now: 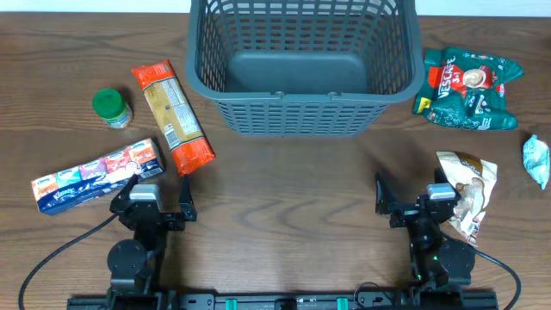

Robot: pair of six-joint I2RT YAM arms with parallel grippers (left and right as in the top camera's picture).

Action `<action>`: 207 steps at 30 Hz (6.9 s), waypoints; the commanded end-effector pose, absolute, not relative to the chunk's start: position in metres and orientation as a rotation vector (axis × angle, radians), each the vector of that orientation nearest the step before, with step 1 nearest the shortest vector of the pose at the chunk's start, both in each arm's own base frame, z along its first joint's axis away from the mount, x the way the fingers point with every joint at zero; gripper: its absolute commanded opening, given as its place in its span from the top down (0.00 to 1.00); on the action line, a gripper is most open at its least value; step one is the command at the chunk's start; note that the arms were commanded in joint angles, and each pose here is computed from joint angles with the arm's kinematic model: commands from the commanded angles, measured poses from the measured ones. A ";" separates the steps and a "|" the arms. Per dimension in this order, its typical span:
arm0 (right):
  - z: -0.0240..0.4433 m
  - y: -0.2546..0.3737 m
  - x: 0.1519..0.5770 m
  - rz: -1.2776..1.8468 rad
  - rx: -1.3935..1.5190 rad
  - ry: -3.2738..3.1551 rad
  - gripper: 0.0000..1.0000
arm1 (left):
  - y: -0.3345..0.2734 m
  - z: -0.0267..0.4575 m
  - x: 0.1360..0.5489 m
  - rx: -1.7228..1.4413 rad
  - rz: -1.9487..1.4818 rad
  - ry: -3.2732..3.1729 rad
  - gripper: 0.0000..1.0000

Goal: Pack container

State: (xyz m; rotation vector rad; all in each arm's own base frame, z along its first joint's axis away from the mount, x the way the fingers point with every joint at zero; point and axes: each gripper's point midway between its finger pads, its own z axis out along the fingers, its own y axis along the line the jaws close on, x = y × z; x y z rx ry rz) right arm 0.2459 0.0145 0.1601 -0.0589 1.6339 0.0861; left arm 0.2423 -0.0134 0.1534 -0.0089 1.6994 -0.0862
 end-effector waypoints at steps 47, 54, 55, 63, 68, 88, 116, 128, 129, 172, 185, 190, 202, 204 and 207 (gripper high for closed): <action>0.160 0.014 0.246 0.076 -0.072 1.631 0.01 | -0.014 0.137 0.242 -0.013 -0.087 1.737 0.01; 0.159 0.012 0.246 0.066 -0.061 1.633 0.01 | -0.014 0.137 0.242 -0.013 -0.087 1.737 0.01; 0.160 0.011 0.246 0.064 -0.059 1.630 0.01 | -0.014 0.137 0.242 -0.013 -0.087 1.737 0.01; 0.154 0.009 0.247 0.147 0.051 1.663 0.01 | -0.014 0.137 0.242 -0.013 -0.087 1.737 0.02; 0.149 -0.012 0.245 0.049 0.171 1.778 0.01 | -0.014 0.137 0.242 -0.013 -0.087 1.737 0.02; 0.304 -0.137 0.328 -0.215 0.370 2.257 0.01 | -0.014 0.137 0.242 -0.013 -0.087 1.737 0.02; 0.256 -0.188 0.425 -0.108 0.470 2.589 0.01 | -0.014 0.137 0.242 -0.013 -0.087 1.737 0.01; 0.170 -0.218 0.455 -0.206 0.419 2.780 0.01 | -0.014 0.137 0.242 -0.013 -0.087 1.737 0.01; 0.161 -0.219 0.457 -0.199 0.420 2.795 0.01 | -0.014 0.137 0.242 -0.013 -0.087 1.737 0.01; -0.041 -0.158 0.441 0.163 0.246 3.252 0.99 | -0.014 0.137 0.242 -0.013 -0.087 1.737 0.01; 0.023 -0.172 0.460 0.088 0.429 3.083 0.99 | -0.014 0.137 0.242 -0.013 -0.087 1.737 0.01; 0.097 -0.177 0.472 0.021 0.399 2.918 0.99 | -0.014 0.137 0.242 -0.013 -0.087 1.737 0.01; 0.281 -0.167 0.451 -0.108 0.326 2.529 0.99 | -0.014 0.137 0.242 -0.013 -0.087 1.737 0.01; 0.309 -0.160 0.443 -0.125 0.305 2.466 0.99 | -0.014 0.137 0.242 -0.013 -0.087 1.737 0.02; 0.352 -0.141 0.432 -0.146 0.222 2.369 0.99 | -0.014 0.137 0.242 -0.013 -0.087 1.737 0.01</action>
